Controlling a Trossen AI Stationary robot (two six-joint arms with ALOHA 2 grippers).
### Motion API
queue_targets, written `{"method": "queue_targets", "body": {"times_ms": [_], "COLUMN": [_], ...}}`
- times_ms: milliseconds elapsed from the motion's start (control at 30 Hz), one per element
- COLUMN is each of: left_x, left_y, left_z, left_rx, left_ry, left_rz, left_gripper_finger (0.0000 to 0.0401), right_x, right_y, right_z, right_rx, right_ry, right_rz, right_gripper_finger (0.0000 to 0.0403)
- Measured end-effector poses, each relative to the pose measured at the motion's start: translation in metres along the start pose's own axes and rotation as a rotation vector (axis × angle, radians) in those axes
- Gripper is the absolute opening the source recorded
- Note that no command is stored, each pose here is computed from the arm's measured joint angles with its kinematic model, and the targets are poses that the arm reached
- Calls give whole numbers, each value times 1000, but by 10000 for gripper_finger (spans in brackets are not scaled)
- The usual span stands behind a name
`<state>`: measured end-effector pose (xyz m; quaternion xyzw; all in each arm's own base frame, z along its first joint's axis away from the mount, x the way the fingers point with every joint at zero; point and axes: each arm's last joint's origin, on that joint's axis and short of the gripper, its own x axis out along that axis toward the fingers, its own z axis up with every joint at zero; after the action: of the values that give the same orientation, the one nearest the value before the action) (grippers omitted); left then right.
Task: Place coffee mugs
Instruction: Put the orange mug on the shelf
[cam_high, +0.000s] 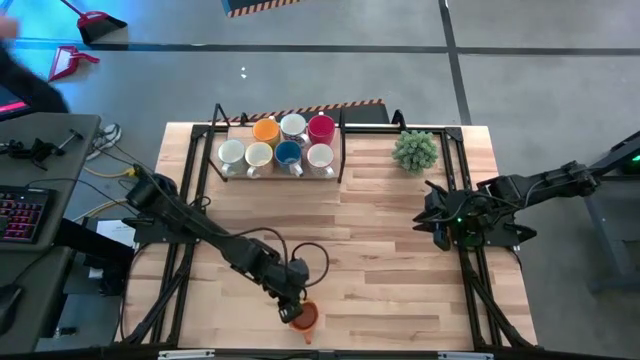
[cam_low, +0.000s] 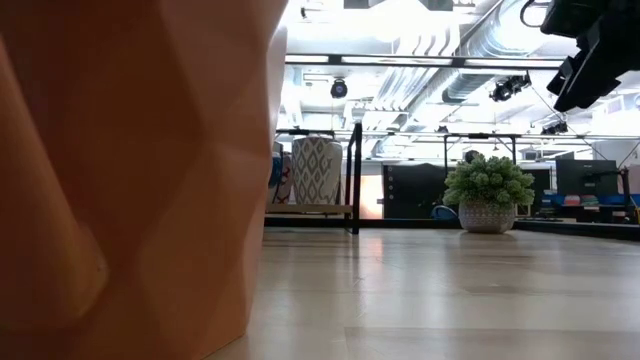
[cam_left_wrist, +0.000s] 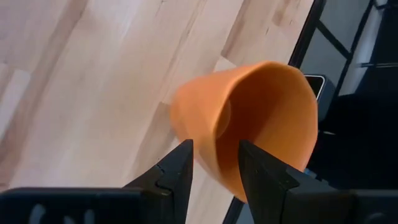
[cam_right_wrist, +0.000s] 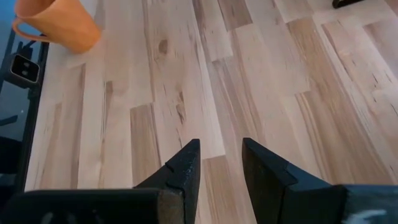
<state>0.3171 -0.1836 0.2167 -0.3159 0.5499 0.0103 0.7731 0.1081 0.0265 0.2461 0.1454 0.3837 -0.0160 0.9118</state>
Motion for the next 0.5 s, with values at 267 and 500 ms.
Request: {"method": "queue_targets", "body": {"times_ms": [267, 500], "left_x": [6, 6], "left_y": [2, 2], "left_z": [-1, -1], "left_rx": [-31, -39], "left_ry": [20, 16], "left_rz": [24, 21], "left_gripper_finger": [115, 115], "right_x": [0, 0], "right_y": [0, -1], "right_z": [-1, -2], "right_rx": [-2, -8], "right_ry": [10, 18], "right_rz": [-5, -9], "right_gripper_finger": [99, 99]}}
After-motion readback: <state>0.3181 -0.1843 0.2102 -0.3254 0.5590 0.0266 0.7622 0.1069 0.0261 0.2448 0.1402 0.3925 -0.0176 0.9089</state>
